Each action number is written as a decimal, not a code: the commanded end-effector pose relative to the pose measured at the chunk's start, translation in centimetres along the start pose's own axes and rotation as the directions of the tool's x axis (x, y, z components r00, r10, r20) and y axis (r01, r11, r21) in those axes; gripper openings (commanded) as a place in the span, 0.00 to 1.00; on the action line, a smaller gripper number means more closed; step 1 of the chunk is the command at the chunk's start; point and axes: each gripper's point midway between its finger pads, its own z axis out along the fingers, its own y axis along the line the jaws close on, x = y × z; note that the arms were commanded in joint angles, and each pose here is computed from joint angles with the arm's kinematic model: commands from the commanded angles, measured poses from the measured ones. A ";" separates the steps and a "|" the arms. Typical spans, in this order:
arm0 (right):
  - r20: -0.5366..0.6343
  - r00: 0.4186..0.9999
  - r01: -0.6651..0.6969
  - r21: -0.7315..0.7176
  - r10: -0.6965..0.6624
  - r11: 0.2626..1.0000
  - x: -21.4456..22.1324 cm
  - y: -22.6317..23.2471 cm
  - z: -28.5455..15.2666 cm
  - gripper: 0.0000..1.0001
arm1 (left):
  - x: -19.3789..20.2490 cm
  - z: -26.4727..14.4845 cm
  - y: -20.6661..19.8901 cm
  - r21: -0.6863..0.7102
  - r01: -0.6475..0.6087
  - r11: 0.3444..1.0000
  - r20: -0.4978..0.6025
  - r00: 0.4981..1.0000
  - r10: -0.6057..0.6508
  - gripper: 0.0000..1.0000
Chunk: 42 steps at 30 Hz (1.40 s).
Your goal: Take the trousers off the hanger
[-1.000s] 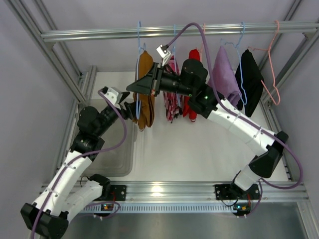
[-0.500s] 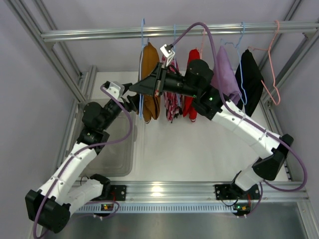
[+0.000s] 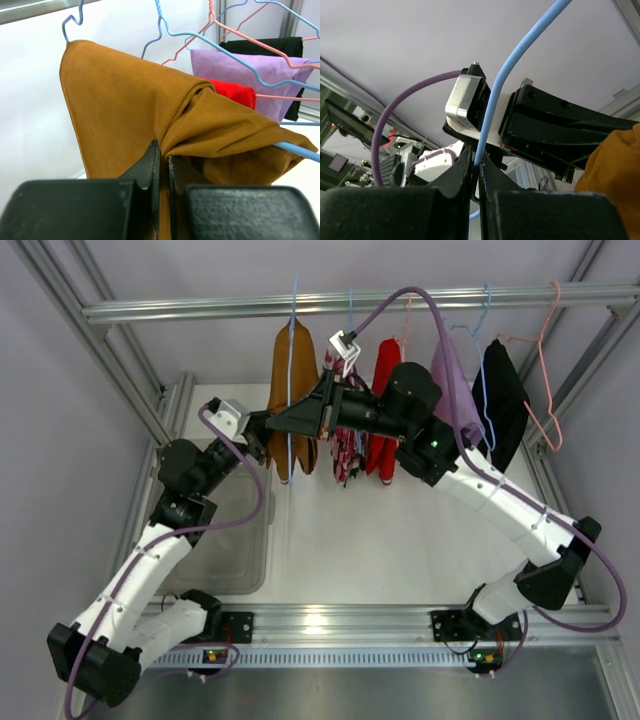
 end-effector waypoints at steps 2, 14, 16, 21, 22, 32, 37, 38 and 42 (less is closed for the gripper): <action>0.106 0.972 0.223 -0.139 -0.210 0.965 -2.6 6.8 -3.8 0.00 | -7.1 -0.9 0.7 -0.036 -0.085 0.996 0.145 0.985 0.090 0.00; 0.105 0.980 0.171 0.003 -0.170 0.985 -2.3 1.4 -4.4 0.00 | -13.8 -4.8 -0.3 -0.053 -0.036 0.998 0.185 0.982 0.045 0.00; 0.099 0.982 0.161 0.021 -0.162 0.987 -2.2 0.8 -4.1 0.00 | -14.4 -4.9 -0.7 -0.035 -0.021 0.999 0.195 0.980 0.028 0.00; 0.086 0.988 0.124 0.069 -0.130 0.990 -1.9 -1.0 -3.4 0.00 | -16.0 -5.4 -1.4 0.000 0.012 1.000 0.225 0.974 -0.011 0.00; 0.086 0.988 0.122 0.073 -0.129 0.990 -1.9 -1.2 -3.4 0.00 | -16.2 -5.5 -1.4 -0.002 0.010 1.000 0.226 0.974 -0.009 0.00; 0.032 0.992 0.120 0.102 -0.124 0.988 0.7 -2.9 -4.7 0.00 | -20.0 -7.4 -3.2 0.068 0.013 0.998 0.271 0.962 -0.031 0.00; 0.008 0.993 0.117 0.152 -0.119 0.982 2.2 -4.6 -5.6 0.00 | -20.2 -8.4 -3.3 0.056 0.032 0.998 0.256 0.966 -0.045 0.00; 0.009 0.992 0.120 0.158 -0.123 0.980 2.3 -4.7 -5.7 0.00 | -20.3 -8.6 -3.2 0.046 0.036 0.998 0.258 0.965 -0.046 0.00; -0.022 0.994 0.112 0.198 -0.110 0.974 3.4 -6.1 -6.2 0.00 | -22.7 -9.4 -2.7 0.006 0.039 0.999 0.306 0.951 -0.039 0.00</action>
